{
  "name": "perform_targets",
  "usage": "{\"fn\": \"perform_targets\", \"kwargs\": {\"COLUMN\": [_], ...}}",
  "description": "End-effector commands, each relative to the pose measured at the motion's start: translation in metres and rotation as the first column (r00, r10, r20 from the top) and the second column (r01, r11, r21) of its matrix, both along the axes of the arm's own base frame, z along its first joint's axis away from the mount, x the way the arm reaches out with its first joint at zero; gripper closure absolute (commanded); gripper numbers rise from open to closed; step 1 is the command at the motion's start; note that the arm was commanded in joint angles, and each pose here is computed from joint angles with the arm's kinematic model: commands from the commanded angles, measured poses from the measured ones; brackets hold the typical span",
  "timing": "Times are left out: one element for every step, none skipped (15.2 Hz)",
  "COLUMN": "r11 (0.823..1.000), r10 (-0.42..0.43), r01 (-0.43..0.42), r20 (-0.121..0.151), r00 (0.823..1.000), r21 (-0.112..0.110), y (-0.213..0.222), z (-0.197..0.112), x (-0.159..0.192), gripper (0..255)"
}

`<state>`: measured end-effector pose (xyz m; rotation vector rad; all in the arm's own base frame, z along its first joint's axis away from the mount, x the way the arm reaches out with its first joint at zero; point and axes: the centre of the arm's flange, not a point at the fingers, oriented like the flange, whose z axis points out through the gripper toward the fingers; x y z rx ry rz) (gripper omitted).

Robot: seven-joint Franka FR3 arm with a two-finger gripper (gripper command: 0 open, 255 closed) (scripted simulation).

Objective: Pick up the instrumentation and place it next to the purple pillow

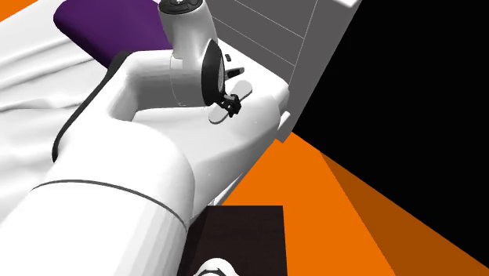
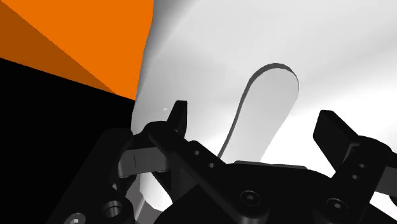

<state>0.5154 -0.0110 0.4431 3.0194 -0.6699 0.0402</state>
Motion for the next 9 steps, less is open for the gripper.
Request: {"fn": "perform_targets", "kwargs": {"r11": [0.999, 0.998, 0.997, 0.996, 0.994, 0.992, 0.989, 0.987, 0.986], "r10": [-0.037, -0.054, -0.072, -0.089, -0.107, -0.124, -0.141, -0.159, -0.164], "r01": [0.037, 0.054, 0.072, 0.089, 0.107, 0.124, 0.142, 0.159, 0.164], "r20": [-0.002, -0.004, -0.005, -0.007, -0.009, -0.010, -0.012, -0.014, -0.015], "r00": [0.999, 0.999, 0.997, 0.996, 0.994, 0.992, 0.990, 0.987, 0.986], "r21": [0.008, 0.011, 0.015, 0.019, 0.022, 0.026, 0.029, 0.033, 0.034], "y": [-0.007, -0.009, -0.012, -0.016, -0.019, -0.022, -0.026, -0.030, -0.031], "z": [-0.014, -0.021, -0.029, -0.036, -0.044, -0.052, -0.060, -0.067, -0.070], "x": [0.024, 0.035, 0.045, 0.056, 0.067, 0.077, 0.088, 0.098, 0.101], "gripper": [0, 0, 0, 0, 0, 0, 0, 0, 0]}}
